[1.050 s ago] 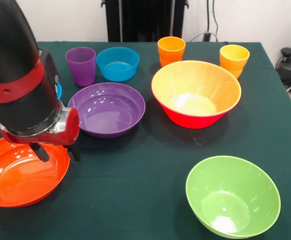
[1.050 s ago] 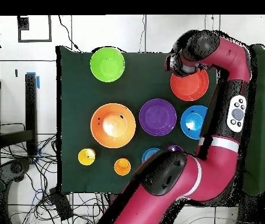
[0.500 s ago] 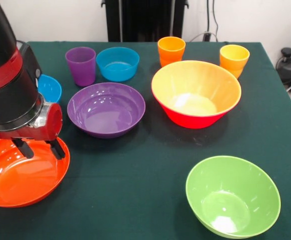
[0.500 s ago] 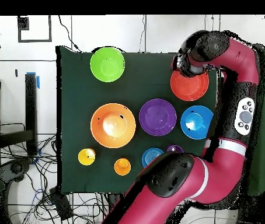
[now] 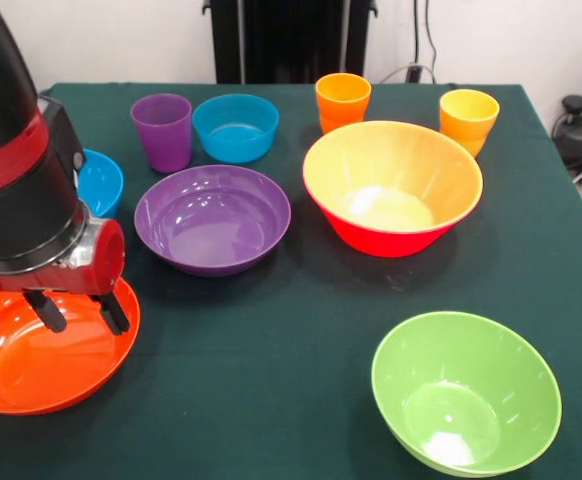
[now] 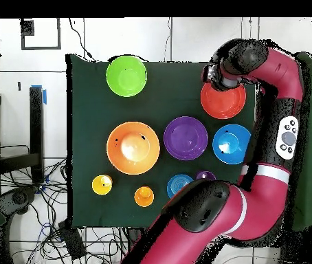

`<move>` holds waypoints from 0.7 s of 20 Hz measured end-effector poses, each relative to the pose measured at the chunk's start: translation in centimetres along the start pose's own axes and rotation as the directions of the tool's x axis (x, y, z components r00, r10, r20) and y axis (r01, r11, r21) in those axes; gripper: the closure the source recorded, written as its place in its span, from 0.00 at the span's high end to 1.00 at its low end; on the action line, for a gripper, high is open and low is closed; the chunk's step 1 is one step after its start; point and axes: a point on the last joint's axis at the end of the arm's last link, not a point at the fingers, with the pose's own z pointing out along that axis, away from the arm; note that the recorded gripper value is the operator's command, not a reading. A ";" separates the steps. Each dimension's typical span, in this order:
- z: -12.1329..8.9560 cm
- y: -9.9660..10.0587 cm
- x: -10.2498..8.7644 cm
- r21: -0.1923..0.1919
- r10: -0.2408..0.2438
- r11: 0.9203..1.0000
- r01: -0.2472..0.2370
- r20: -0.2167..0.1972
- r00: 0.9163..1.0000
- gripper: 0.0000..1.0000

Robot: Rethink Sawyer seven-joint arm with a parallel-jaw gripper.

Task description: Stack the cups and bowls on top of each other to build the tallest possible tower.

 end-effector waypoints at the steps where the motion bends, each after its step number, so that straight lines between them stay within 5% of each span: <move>1: 0.3 0.1 -0.1 0.001 -0.003 1.000 0.003 0.010 1.000 1.00; 14: 1.9 0.6 0.2 -0.001 -0.013 1.000 0.013 0.021 1.000 1.00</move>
